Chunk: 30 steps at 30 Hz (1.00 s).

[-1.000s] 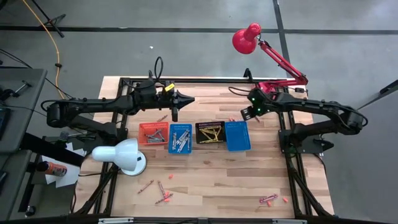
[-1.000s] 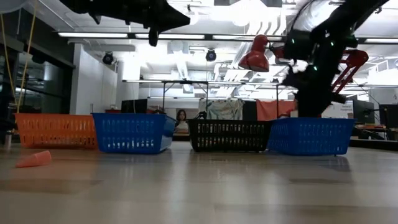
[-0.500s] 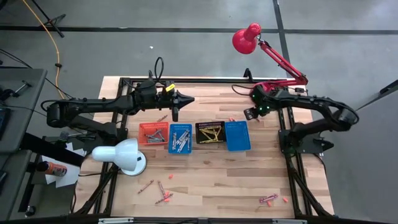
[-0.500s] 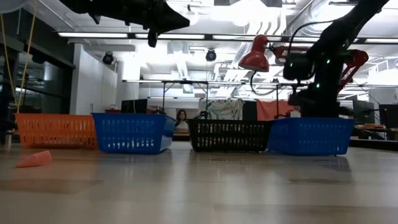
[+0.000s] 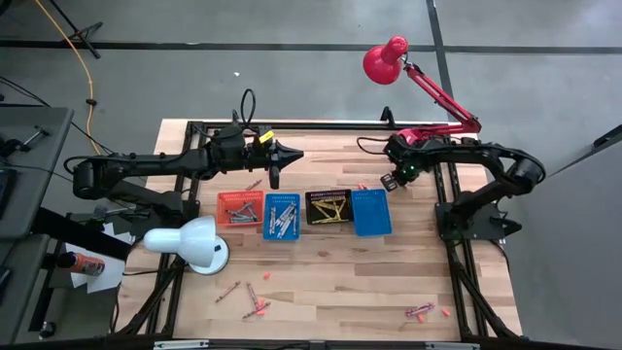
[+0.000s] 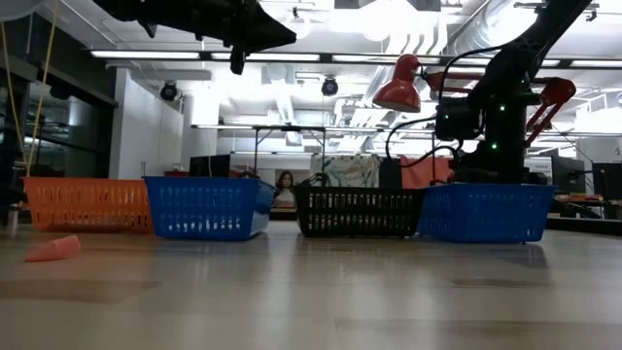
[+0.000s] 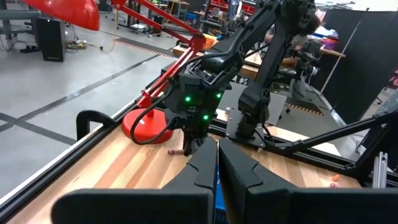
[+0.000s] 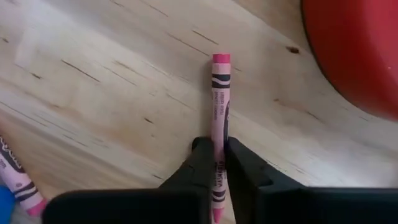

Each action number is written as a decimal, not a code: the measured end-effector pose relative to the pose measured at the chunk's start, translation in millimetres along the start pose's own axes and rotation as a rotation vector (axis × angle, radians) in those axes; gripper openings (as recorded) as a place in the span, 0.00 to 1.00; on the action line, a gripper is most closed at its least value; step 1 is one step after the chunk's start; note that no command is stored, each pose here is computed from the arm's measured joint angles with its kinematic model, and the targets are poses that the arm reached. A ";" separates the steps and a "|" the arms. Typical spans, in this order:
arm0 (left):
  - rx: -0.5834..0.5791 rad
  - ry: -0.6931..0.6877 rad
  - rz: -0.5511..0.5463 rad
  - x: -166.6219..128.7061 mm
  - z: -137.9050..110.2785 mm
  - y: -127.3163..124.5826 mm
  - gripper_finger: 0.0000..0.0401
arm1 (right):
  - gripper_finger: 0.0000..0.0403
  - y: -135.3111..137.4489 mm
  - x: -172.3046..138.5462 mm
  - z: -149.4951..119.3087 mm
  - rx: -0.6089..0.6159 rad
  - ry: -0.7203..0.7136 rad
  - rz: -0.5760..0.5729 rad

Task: Sort crayons
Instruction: Put the pink crayon into the right blue bin

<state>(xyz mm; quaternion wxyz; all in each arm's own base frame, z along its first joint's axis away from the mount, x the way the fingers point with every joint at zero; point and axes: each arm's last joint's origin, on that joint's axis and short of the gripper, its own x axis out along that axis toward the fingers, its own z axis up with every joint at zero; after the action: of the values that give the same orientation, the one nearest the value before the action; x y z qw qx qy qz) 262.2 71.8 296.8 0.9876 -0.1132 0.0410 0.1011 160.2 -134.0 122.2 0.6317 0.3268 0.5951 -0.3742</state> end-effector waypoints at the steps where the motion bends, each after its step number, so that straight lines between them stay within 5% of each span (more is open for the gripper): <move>1: 0.000 0.000 0.000 0.0 0.0 0.0 0.01 | 0.04 -0.3 -0.9 -0.6 -0.009 -0.001 0.002; 11: 0.002 -0.007 0.001 -1.6 1.6 0.0 0.01 | 0.01 2.5 -22.3 -19.1 -0.019 -0.012 0.096; 16: 0.017 -0.043 0.005 -9.7 10.0 0.7 0.01 | 0.00 12.2 -53.3 -24.9 -0.040 -0.192 0.234; 20: 0.050 -0.101 0.015 -21.7 22.0 1.5 0.01 | 0.00 22.2 -83.7 -29.1 -0.073 -0.396 0.429; 30: 0.058 -0.182 0.055 -41.4 38.3 9.0 0.01 | 0.00 49.1 -171.7 -30.7 -0.362 -1.166 0.865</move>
<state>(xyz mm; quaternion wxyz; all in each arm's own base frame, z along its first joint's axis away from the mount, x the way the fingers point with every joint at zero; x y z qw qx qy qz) 222.1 81.4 336.3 0.9869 -0.0738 -0.0428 0.1368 185.0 -68.5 289.3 0.9794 0.1712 0.0347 -0.1014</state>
